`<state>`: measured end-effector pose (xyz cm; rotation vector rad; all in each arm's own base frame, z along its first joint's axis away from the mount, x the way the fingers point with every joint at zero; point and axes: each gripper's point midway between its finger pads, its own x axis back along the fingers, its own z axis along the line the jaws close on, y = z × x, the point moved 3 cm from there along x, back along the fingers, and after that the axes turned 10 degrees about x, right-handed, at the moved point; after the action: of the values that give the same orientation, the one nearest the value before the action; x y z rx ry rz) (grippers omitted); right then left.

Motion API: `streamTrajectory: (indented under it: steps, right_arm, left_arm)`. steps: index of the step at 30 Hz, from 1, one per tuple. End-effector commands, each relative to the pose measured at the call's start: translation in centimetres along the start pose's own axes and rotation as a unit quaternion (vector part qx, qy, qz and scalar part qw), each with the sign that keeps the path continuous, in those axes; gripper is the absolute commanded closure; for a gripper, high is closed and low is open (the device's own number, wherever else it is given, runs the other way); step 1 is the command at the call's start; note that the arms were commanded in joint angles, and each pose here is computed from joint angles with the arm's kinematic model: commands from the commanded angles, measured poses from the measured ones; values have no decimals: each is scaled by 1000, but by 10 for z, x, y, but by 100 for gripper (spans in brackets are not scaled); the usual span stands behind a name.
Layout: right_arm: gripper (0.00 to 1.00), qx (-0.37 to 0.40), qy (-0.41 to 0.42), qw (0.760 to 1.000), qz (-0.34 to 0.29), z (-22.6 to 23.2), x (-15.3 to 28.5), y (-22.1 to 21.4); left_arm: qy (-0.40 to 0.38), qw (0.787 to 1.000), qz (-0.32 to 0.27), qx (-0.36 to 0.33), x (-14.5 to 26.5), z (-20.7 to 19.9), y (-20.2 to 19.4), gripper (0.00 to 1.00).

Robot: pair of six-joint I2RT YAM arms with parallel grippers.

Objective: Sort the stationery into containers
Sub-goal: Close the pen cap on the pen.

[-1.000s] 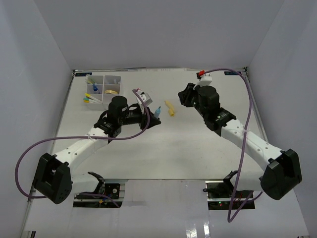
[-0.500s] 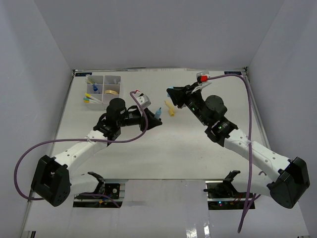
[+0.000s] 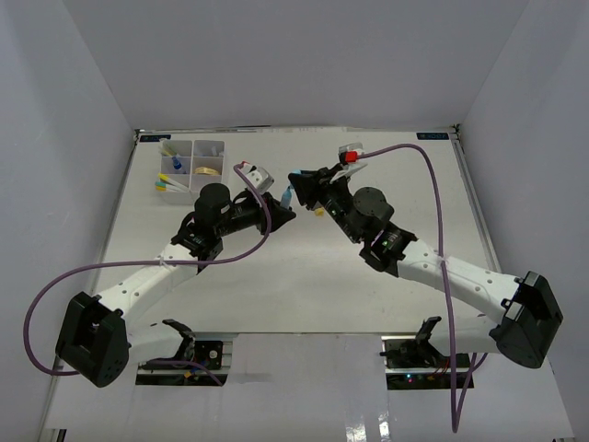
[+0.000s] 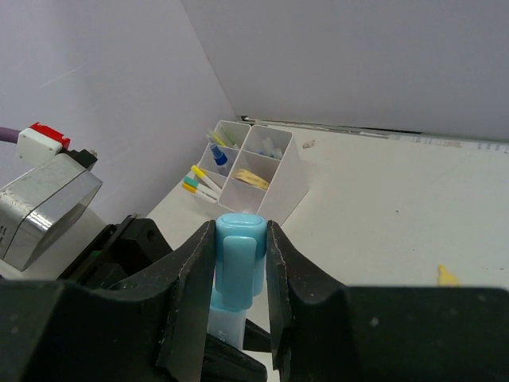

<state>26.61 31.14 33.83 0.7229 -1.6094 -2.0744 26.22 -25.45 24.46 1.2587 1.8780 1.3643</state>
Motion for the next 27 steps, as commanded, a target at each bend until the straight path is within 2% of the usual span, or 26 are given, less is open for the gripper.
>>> streamTrajectory:
  steps: [1, 15, 27]
  right_arm:
    - [92, -1, -30, 998, -59, 4, -7, 39]
    - [92, -8, -48, 996, -79, 4, -13, 45]
    - [92, 1, -31, 998, -46, 16, -23, 24]
  left_arm:
    - [10, 1000, -21, -4, 3, -2, 10, 100]
    - [12, 1000, -18, 0, 2, -1, 9, 100]
    - [19, 1000, -19, -2, 3, 1, 10, 100]
